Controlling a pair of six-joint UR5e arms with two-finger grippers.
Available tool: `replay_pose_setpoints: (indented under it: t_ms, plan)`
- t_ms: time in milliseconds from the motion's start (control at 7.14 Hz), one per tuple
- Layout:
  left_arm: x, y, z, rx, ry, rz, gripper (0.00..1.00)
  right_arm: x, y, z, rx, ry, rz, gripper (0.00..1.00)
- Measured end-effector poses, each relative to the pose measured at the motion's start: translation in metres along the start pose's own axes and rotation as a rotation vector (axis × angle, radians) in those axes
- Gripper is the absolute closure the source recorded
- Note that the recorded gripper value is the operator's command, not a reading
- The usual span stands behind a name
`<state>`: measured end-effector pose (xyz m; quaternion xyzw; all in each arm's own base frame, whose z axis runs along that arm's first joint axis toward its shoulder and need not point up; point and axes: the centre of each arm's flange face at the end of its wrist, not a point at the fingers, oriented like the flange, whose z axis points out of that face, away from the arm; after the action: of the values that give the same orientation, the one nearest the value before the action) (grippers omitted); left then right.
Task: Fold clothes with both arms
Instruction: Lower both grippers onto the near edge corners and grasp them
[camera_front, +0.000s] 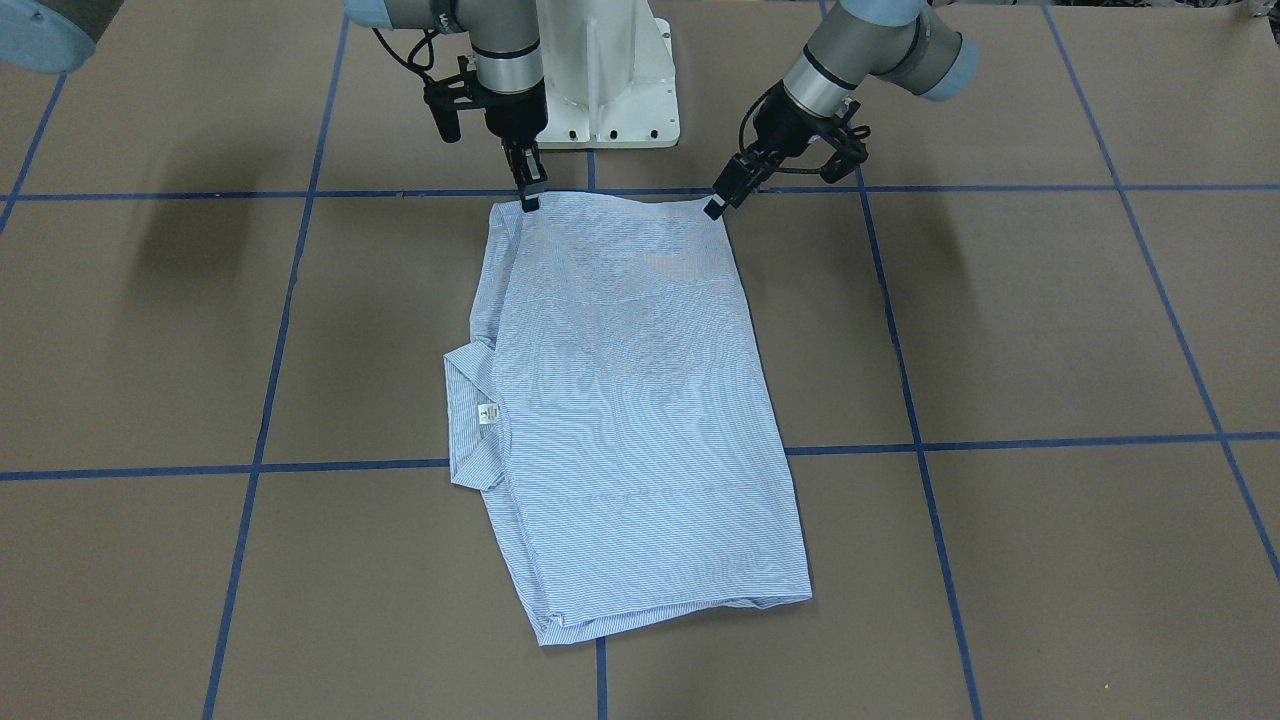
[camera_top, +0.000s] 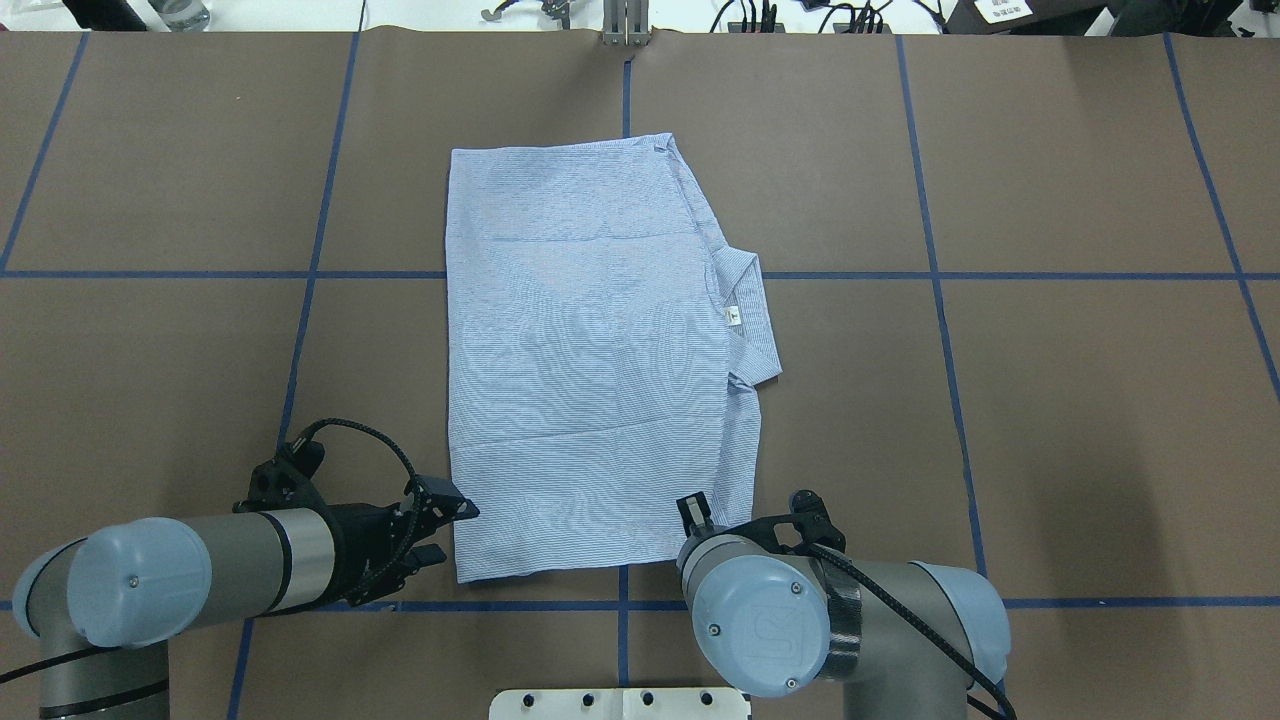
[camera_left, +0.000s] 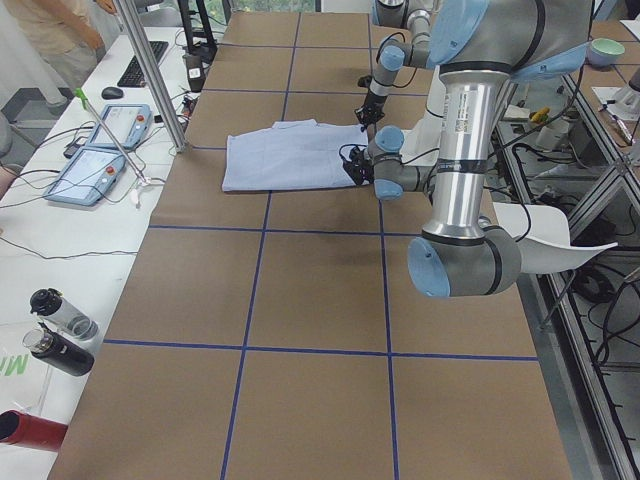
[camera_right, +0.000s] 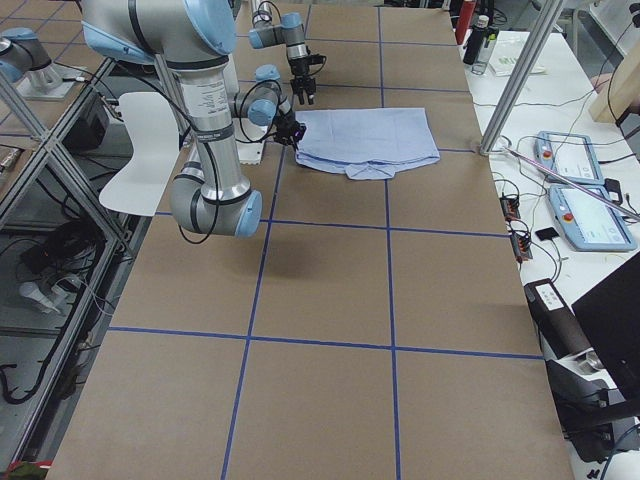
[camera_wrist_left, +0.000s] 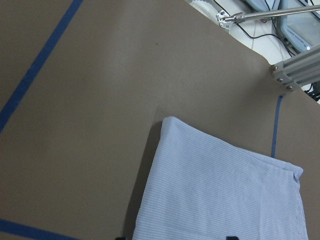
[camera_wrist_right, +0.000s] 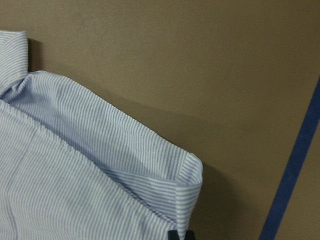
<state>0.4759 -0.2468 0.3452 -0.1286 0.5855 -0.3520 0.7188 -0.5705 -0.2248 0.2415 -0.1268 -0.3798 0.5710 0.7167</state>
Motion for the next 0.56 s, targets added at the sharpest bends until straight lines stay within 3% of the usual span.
replay_pose_setpoints:
  t_ms: [280, 560]
  plan:
    - [-0.0097, 0.007, 0.0089, 0.005, -0.012, -0.043, 0.33, -0.0019, -0.001, -0.0029, -0.004, -0.004, 0.003, 1.0]
    - [-0.0099, 0.0079, 0.0102, 0.017, -0.006, -0.161, 0.37, -0.003, -0.0017, -0.0034, -0.004, -0.006, 0.004, 1.0]
